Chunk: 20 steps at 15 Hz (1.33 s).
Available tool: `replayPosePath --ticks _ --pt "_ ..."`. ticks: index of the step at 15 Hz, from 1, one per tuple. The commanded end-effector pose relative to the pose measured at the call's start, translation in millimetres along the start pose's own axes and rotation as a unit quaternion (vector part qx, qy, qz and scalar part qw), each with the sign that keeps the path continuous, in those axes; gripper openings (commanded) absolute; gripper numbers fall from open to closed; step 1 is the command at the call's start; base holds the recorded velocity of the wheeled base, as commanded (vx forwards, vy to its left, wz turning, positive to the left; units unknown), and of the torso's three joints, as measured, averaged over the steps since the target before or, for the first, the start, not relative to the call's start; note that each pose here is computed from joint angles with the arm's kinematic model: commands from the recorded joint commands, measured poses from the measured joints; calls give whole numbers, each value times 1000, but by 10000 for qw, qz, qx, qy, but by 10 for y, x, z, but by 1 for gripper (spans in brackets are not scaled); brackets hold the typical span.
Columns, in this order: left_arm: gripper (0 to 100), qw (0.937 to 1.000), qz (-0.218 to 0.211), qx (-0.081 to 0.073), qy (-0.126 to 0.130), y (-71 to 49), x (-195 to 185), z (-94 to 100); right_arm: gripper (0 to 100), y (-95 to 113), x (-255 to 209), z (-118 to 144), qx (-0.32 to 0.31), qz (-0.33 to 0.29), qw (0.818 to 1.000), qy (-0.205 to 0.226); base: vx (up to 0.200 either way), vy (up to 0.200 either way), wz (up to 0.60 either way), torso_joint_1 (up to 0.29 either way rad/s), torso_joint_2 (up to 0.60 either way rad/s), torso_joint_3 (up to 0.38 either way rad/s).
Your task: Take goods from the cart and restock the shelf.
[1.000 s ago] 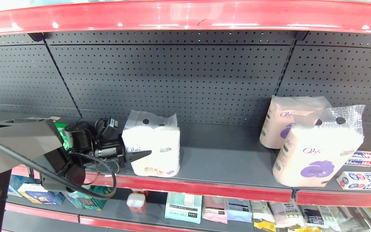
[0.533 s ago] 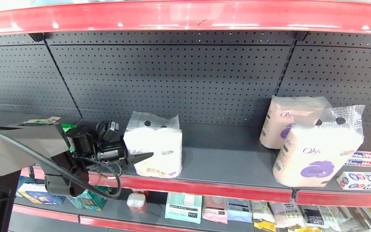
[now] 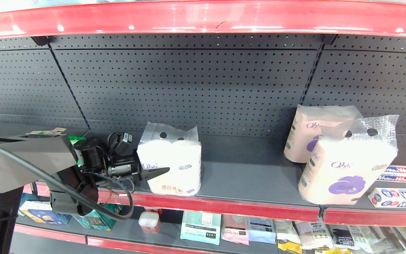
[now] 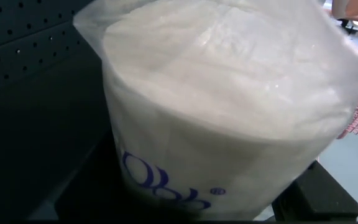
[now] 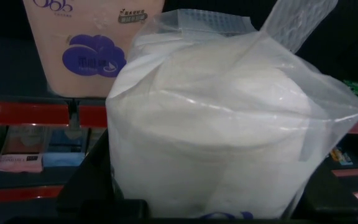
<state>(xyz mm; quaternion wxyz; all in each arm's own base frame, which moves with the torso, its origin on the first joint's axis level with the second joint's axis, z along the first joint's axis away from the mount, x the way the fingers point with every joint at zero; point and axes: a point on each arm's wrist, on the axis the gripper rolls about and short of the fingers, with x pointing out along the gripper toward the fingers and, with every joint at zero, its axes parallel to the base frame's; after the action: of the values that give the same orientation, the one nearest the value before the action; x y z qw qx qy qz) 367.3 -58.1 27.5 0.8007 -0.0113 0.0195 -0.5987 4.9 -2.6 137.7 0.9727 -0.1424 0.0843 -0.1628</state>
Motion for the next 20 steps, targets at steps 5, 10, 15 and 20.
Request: replayPosePath --ticks 5,10,15,20 --pt "0 10000 16 78 -42 -28 -16 90 0 -1 -8 2 -2 -15 10000 -27 0 0 0 0 0 0" --pt "0 10000 23 47 -42 -25 -21 90 0 -2 -10 1 -1 -25 10000 -32 0 0 0 0 0 0" --pt "0 10000 62 -11 -26 -4 -37 51 0 1 -18 -9 -8 -37 10000 -44 0 0 0 0 0 0" --pt "0 9999 100 -118 15 23 -57 -41 0 -1 -19 -6 -8 -54 10000 -47 0 0 0 0 0 0"
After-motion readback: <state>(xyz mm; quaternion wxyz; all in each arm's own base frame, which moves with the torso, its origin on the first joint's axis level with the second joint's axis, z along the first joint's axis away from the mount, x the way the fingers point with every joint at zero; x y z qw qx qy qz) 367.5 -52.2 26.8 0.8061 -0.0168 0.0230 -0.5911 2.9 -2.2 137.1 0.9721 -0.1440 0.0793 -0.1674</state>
